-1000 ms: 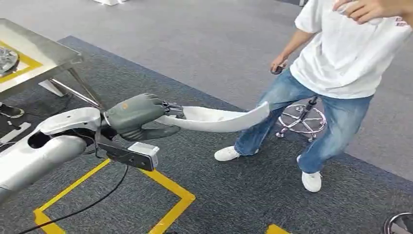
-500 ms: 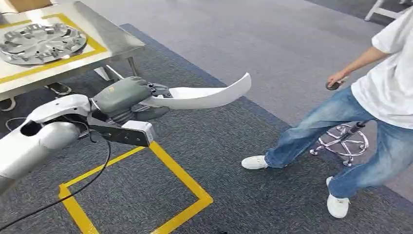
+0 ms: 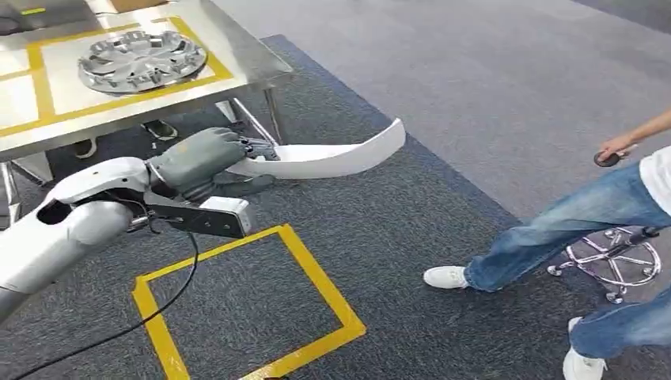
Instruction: Take the parts from the cabinet and place them on the table.
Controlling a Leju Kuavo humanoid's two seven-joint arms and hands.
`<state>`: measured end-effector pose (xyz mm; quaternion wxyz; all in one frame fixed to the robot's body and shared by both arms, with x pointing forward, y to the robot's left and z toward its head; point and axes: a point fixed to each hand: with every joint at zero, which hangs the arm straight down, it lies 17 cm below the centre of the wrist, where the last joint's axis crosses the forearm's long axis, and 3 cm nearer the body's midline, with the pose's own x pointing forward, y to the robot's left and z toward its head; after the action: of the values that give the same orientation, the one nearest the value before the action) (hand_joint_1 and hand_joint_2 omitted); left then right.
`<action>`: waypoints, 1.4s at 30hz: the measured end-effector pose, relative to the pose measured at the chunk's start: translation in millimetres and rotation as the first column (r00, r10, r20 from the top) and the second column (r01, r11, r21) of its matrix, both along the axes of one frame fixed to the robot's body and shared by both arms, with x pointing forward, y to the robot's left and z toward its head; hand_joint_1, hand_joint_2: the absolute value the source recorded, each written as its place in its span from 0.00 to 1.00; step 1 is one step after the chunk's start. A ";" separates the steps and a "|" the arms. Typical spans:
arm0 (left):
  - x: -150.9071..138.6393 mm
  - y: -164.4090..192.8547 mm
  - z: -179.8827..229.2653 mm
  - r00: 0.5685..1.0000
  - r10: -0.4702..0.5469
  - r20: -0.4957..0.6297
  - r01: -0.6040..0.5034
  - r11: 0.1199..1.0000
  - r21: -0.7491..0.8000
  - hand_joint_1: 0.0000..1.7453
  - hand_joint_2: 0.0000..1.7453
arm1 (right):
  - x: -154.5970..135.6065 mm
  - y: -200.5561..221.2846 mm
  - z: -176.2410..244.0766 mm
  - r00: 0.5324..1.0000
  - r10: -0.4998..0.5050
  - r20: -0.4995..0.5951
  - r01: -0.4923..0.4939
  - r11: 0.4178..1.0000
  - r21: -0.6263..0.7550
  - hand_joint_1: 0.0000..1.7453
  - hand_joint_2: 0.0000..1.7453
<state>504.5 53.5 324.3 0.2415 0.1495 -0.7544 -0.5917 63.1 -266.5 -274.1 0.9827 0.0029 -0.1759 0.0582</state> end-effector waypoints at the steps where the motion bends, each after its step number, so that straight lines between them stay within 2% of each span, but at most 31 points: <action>1: 0.1 0.2 0.6 1.000 0.000 0.001 0.000 1.000 -0.001 1.00 1.00 | -0.3 0.3 0.0 1.000 0.001 -0.001 -0.001 1.000 0.000 0.00 0.00; 8: 0.0 -1.9 5.2 1.000 -0.001 0.010 0.001 1.000 -0.009 1.00 1.00 | 4.0 0.6 0.5 1.000 0.002 0.005 -0.002 1.000 0.001 0.00 0.00; 13: -4.6 -12.5 4.5 1.000 -0.017 0.015 0.017 1.000 -0.009 1.00 1.00 | -3.4 -0.3 -1.1 1.000 0.008 -0.017 -0.008 1.000 -0.006 0.00 0.00; 42: -1.5 -12.3 5.2 0.999 0.013 0.041 -0.012 1.000 -0.021 1.00 1.00 | -0.7 -1.4 -1.2 1.000 -0.005 -0.018 0.005 1.000 -0.010 0.00 0.00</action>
<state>503.0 41.2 329.6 0.2311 0.1639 -0.7644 -0.5791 62.4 -267.9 -275.3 0.9844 -0.0019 -0.1667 0.0568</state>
